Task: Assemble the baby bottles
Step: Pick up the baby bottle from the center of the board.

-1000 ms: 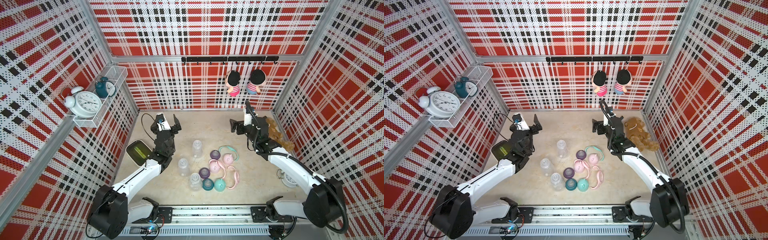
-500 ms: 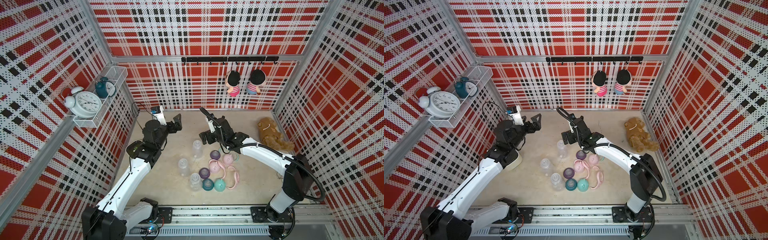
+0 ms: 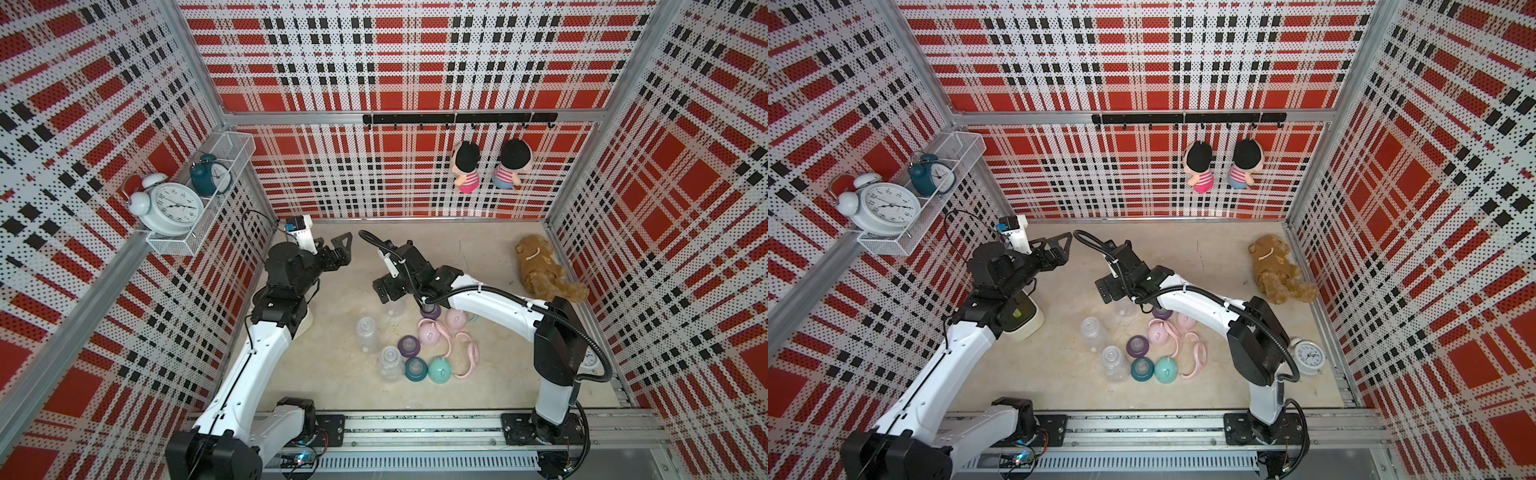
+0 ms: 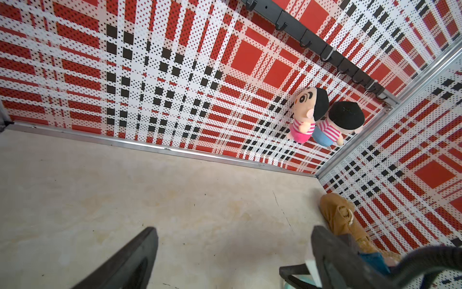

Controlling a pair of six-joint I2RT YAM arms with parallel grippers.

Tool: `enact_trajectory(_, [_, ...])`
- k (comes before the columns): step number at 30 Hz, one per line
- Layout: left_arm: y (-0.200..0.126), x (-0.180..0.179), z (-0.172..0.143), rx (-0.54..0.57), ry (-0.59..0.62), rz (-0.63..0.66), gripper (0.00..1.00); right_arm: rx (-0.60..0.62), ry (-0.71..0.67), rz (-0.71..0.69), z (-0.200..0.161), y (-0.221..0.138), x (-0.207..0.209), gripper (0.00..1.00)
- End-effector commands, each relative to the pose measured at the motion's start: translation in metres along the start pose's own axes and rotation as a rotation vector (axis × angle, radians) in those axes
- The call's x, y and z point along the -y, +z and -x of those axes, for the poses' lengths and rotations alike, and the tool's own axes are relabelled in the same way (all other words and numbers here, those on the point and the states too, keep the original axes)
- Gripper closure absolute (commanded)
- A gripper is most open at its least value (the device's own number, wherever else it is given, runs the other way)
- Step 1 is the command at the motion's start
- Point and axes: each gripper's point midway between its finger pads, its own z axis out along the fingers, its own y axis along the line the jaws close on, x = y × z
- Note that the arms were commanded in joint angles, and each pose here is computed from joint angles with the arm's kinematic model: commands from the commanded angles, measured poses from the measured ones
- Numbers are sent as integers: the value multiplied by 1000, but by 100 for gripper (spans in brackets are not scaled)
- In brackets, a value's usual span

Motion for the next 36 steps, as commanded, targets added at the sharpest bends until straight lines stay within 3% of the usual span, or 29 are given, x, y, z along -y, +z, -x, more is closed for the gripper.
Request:
enact_trajectory(1, [2,4,-3,-10,-15,-40,2,-43,-17,-44,-9,9,8,3])
enact_trajectory(18, [3,-1,-6,-12,-18,-19,2,-166,-38,-56,-46,29,7,13])
enact_trajectory(24, [4,1,-9,-17,-14,-19,2,-171,-41,-56,-50,37,7,25])
enact_trajectory(31, [5,2,-12,-21,-12,-24,2,-169,-38,-63,-51,37,8,47])
enact_trajectory(36, [8,14,-15,-7,-2,-29,2,-139,-40,-99,-44,24,20,47])
